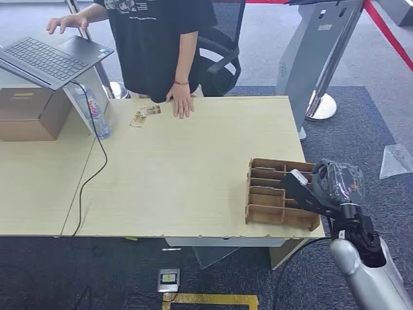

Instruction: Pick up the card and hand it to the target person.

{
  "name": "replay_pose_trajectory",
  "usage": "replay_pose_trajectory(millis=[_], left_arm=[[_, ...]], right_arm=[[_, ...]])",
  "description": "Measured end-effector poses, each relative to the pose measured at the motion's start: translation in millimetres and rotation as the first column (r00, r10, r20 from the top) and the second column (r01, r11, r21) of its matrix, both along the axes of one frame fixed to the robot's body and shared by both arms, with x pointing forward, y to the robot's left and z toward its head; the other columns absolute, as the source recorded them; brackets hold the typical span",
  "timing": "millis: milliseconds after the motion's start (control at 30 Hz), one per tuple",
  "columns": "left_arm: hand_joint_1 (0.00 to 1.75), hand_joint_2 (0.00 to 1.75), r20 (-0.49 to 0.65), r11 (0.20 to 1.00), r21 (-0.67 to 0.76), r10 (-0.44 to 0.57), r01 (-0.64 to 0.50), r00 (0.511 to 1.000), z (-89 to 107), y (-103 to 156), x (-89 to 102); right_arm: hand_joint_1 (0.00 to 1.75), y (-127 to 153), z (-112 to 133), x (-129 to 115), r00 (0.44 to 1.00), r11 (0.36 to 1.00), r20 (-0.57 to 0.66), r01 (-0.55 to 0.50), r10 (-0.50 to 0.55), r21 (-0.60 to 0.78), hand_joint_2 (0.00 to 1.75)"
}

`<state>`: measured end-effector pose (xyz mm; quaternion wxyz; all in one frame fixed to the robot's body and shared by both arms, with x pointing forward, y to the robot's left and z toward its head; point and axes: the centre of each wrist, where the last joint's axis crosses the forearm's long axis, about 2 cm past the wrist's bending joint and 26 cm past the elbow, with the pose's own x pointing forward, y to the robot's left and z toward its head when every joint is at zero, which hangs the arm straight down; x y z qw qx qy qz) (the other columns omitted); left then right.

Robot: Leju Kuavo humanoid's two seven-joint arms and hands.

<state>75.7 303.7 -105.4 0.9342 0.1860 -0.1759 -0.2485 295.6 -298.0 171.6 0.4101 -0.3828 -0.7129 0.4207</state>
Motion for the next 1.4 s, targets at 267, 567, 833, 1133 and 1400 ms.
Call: replay_pose_trajectory(millis=[267, 567, 833, 1133, 1400], left_arm=[[0.0, 0.0, 0.0, 1.0, 0.0, -0.001, 0.001, 1.0, 0.0, 0, 0.0], [0.0, 0.0, 0.0, 1.0, -0.002, -0.001, 0.001, 1.0, 0.0, -1, 0.0], [0.0, 0.0, 0.0, 1.0, -0.003, -0.001, 0.001, 1.0, 0.0, -1, 0.0], [0.0, 0.0, 0.0, 1.0, -0.005, 0.0, 0.0, 1.0, -0.1, -2, 0.0], [0.0, 0.0, -0.001, 1.0, -0.006, -0.001, 0.001, 1.0, -0.1, -3, -0.1]], right_arm=[[0.97, 7, -1, 4, 1.0, 1.0, -0.005, -0.009, 0.008, -0.005, 1.75], [0.72, 15, -2, 10, 1.0, 1.0, -0.015, -0.023, 0.023, -0.013, 1.75], [0.66, 19, -6, 12, 0.999, 0.999, -0.031, -0.032, 0.032, -0.02, 1.75], [0.75, 24, -7, 20, 0.998, 0.999, -0.049, -0.043, 0.042, -0.031, 1.75], [0.82, 27, -9, 25, 0.997, 0.998, -0.062, -0.048, 0.045, -0.045, 1.75]])
